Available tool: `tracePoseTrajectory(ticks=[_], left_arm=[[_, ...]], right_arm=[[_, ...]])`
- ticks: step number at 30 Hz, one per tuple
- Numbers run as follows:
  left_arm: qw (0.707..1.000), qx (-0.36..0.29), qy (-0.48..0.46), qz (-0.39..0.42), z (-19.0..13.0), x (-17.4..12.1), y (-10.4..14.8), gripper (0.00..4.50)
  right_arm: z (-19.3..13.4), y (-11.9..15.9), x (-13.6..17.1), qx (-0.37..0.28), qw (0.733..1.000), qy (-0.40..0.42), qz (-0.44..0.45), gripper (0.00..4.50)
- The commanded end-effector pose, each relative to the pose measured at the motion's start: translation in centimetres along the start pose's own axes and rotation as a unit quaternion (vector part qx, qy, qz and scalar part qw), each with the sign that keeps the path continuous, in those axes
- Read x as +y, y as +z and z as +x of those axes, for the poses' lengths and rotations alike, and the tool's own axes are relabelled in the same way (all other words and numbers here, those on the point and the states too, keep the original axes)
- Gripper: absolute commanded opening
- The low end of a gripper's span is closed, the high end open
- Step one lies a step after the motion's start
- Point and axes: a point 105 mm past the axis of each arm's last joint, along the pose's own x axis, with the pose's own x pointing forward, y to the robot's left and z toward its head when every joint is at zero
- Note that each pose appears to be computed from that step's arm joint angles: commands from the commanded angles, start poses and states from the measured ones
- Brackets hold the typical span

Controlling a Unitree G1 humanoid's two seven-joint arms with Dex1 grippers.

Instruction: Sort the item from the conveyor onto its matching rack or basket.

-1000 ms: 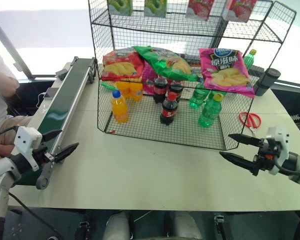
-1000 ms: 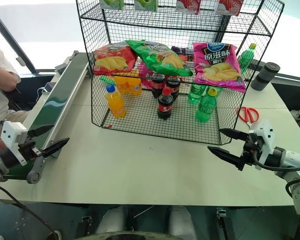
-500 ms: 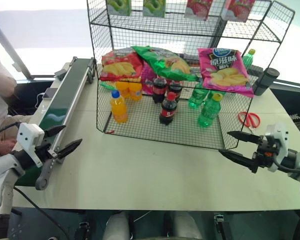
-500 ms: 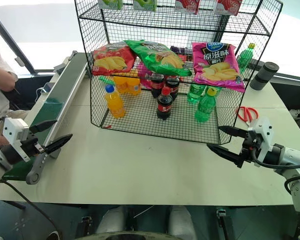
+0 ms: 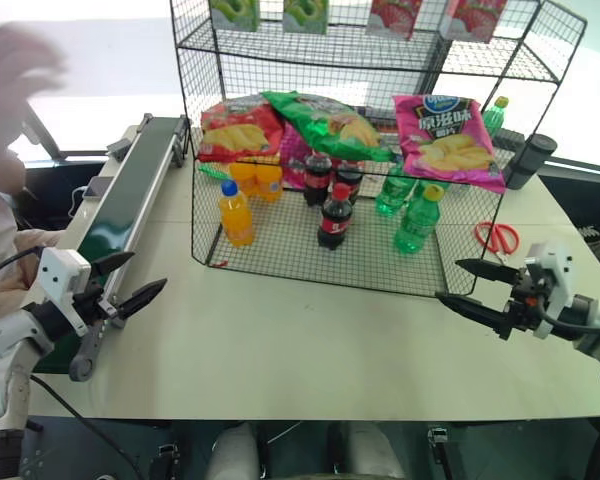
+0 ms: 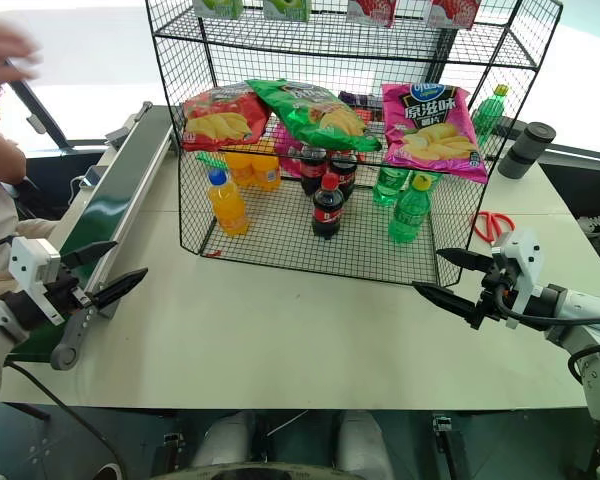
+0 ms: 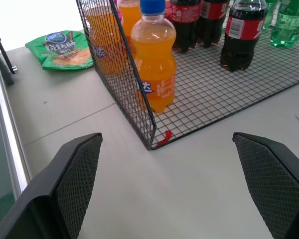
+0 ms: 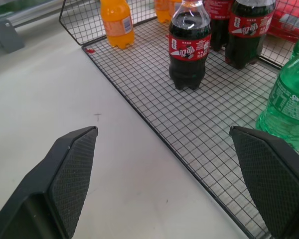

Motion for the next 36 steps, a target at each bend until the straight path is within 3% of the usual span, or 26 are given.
tracePoseTrajectory(ticks=[1,36], left_arm=[[1.000,-0.019,0.004,0.024,-0.1,0.1,1.4,4.50],[1.000,-0.027,0.008,0.011,0.0,-0.5,1.4,4.50]], right_arm=[[-0.1,1.4,0.0,-0.018,1.000,0.000,-0.021,4.42],[-0.2,-1.1,-0.5,-0.014,1.000,0.018,-0.007,4.42]])
